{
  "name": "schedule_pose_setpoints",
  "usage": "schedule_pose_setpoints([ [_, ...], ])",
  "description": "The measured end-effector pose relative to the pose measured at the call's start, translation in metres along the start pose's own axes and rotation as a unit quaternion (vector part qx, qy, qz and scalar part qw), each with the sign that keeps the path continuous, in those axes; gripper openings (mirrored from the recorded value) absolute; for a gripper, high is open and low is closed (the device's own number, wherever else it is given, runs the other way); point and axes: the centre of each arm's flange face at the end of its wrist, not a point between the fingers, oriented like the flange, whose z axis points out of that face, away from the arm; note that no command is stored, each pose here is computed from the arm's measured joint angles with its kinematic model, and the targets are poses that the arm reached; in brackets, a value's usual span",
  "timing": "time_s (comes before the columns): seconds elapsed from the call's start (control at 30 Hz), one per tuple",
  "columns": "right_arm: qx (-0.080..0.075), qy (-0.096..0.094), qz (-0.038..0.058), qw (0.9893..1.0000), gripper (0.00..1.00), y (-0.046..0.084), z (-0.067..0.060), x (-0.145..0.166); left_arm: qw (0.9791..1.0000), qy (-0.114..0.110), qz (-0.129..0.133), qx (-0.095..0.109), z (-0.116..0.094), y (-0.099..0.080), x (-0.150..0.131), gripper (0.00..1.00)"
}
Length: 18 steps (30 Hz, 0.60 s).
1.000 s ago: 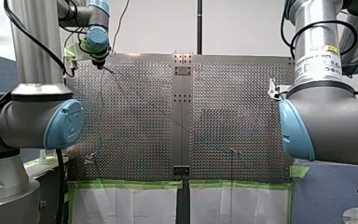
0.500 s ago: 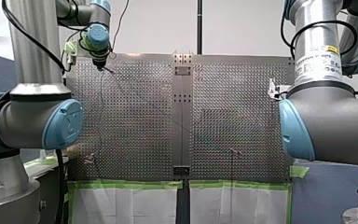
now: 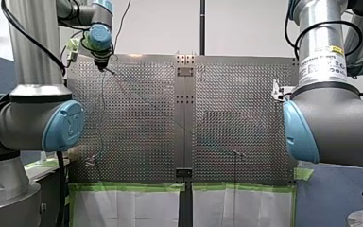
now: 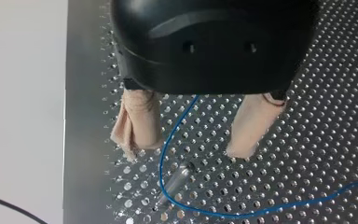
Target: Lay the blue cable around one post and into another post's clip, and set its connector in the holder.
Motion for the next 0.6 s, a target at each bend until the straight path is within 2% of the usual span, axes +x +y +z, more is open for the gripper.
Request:
schedule_pose_setpoints([
  [0.17, 0.0, 0.0, 0.0, 1.0, 0.98, 0.0, 0.0, 0.0, 0.9999, 0.0, 0.013, 0.0, 0.0001, -0.0001, 0.0002, 1.0],
  [0.6, 0.0, 0.0, 0.0, 1.0, 0.98, 0.0, 0.0, 0.0, 0.9999, 0.001, 0.01, 0.001, -0.0002, -0.0002, 0.0002, 1.0],
])
